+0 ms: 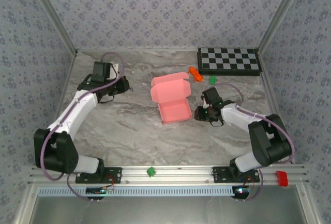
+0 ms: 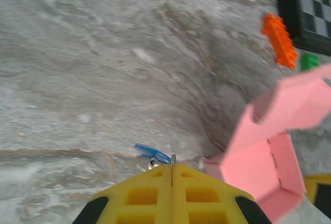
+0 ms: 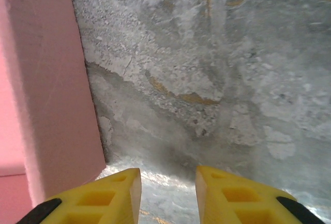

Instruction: Fold the paper box

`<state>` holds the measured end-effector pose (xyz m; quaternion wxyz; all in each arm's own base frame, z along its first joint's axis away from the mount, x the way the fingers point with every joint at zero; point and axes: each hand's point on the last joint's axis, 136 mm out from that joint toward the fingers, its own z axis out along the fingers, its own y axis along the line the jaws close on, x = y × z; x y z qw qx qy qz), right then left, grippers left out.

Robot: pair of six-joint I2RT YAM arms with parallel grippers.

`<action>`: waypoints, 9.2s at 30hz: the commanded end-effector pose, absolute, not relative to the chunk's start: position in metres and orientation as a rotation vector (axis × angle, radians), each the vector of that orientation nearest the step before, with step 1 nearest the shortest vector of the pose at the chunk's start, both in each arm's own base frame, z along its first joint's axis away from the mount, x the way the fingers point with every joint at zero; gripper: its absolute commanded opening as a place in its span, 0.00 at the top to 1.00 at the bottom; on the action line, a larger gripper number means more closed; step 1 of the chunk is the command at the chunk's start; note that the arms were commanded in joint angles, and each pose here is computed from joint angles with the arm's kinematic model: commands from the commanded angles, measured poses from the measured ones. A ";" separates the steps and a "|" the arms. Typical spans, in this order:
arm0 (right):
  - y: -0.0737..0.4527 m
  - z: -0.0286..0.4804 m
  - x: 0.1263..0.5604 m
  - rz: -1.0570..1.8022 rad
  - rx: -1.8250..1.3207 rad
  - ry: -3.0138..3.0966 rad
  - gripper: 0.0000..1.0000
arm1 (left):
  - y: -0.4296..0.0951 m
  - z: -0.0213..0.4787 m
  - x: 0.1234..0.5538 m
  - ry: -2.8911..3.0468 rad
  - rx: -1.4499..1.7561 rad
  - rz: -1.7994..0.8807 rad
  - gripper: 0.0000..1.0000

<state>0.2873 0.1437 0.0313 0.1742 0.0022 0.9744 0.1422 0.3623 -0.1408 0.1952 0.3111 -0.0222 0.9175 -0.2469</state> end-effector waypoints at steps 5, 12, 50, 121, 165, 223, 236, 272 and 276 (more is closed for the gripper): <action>0.167 0.035 0.296 0.443 -0.064 2.759 0.66 | -0.193 0.215 0.336 2.392 0.146 -0.684 1.00; 0.173 0.033 0.295 0.438 -0.094 2.771 0.66 | -0.253 0.205 0.320 2.416 0.355 -0.736 1.00; 0.153 0.038 0.289 0.318 -0.100 2.767 0.65 | -0.376 0.078 0.303 2.692 0.602 -0.850 1.00; 0.150 0.116 0.325 0.410 -0.176 2.580 0.63 | -0.267 0.166 0.331 2.470 0.473 -0.255 0.59; 0.194 0.133 0.430 0.731 -0.321 2.586 0.58 | -0.257 0.141 0.424 2.584 0.245 -0.623 0.56; 0.202 0.154 0.438 0.568 -0.341 2.439 0.95 | -0.255 0.166 0.446 2.480 0.361 -0.512 1.00; 0.217 0.164 0.455 0.456 -0.346 2.240 0.97 | -0.247 0.175 0.475 2.336 0.379 -0.380 1.00; 0.244 0.158 0.444 0.224 -0.448 2.027 0.89 | -0.241 0.158 0.449 2.231 0.249 -0.521 0.86; 0.245 0.158 0.444 0.218 -0.442 2.029 0.86 | -0.240 0.159 0.447 2.227 0.244 -0.521 0.85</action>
